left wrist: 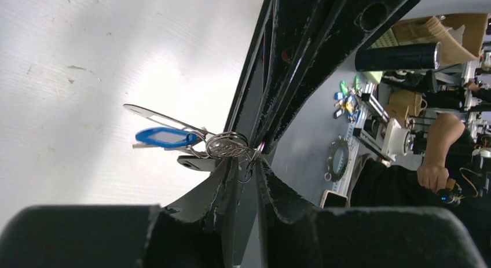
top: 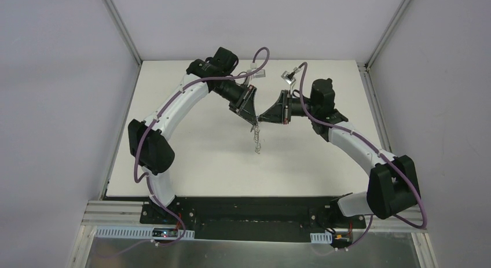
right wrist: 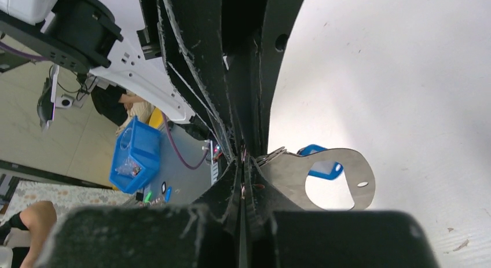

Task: Put the keys on the keyring

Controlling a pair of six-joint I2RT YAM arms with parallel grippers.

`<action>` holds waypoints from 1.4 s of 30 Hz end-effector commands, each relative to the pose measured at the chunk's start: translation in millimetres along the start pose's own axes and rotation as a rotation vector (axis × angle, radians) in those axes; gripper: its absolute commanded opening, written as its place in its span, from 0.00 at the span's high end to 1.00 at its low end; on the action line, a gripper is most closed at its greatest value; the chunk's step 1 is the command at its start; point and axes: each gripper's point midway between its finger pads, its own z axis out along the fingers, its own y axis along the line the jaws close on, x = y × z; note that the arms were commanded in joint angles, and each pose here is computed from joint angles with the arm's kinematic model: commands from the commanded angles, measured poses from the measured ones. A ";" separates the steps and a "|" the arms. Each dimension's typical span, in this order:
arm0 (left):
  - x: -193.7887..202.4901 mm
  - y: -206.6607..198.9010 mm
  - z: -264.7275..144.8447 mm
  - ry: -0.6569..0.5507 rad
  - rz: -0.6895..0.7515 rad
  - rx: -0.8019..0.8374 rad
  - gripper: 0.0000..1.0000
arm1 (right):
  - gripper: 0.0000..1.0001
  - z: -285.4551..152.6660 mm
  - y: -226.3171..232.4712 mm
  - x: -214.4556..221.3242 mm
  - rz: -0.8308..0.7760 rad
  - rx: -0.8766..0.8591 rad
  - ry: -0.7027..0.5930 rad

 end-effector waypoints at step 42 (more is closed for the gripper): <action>17.7 -23.1 2.8 0.154 0.025 0.015 1.00 | 0.72 1.6 26.9 12.6 -0.172 -0.132 0.072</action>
